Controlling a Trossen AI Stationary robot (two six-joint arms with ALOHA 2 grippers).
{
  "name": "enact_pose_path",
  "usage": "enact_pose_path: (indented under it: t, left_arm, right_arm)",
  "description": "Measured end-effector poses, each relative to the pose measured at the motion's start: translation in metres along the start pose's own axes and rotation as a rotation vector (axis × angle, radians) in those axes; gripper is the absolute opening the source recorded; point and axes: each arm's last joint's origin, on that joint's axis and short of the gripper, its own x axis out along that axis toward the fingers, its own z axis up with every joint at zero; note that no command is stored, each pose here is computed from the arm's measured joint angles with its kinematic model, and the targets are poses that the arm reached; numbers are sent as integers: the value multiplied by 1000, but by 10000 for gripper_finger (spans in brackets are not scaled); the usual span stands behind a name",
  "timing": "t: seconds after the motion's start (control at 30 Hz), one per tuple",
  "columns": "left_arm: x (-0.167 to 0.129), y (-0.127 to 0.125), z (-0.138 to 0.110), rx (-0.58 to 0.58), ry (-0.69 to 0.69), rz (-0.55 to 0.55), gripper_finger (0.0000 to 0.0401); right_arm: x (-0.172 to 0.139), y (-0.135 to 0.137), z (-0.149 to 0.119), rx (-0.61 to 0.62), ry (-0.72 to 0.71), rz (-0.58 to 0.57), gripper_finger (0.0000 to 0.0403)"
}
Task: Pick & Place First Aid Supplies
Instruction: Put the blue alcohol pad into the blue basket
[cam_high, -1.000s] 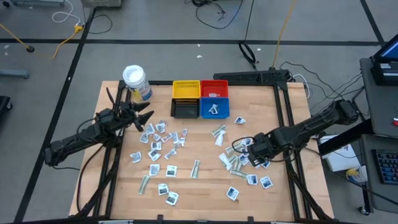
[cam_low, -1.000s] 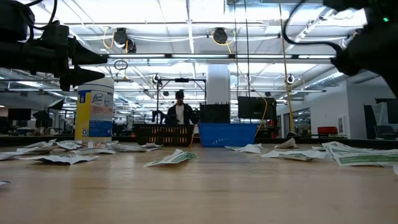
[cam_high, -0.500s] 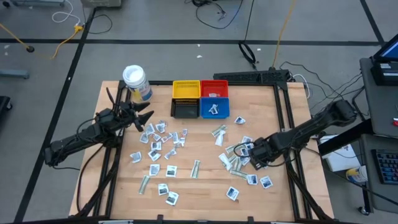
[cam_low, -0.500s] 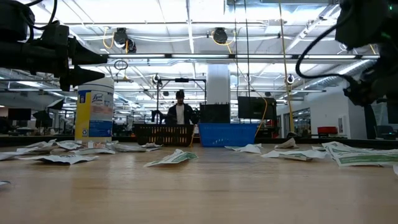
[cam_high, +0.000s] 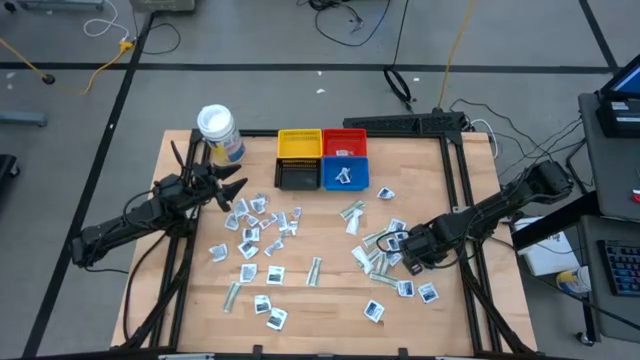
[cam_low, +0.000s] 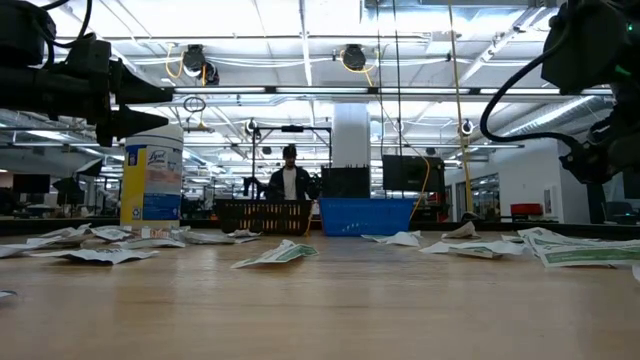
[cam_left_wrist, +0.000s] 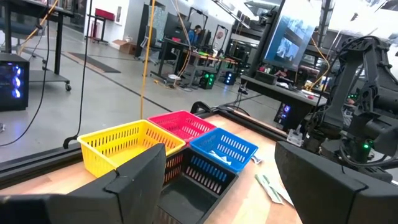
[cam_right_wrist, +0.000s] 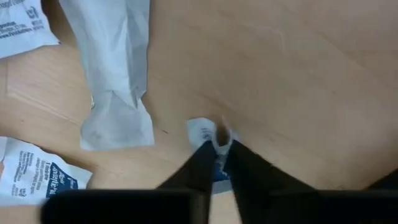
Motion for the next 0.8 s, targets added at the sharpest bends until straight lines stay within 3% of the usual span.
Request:
enact_pose_path:
  t: [0.17, 0.33, 0.53, 0.8]
  left_arm:
    - [0, 0, 0, 0, 0, 0, 306]
    - [0, 0, 0, 0, 0, 0, 306]
    - [0, 0, 0, 0, 0, 0, 306]
    - [0, 0, 0, 0, 0, 0, 306]
  right_arm:
    - [-4, -1, -1, -6, 1, -38, 7]
    - [-29, 4, -1, -67, 7, -72, 4]
    - [-65, 14, -2, -202, 19, -77, 2]
    - [-101, 21, -1, -471, 23, -53, 1]
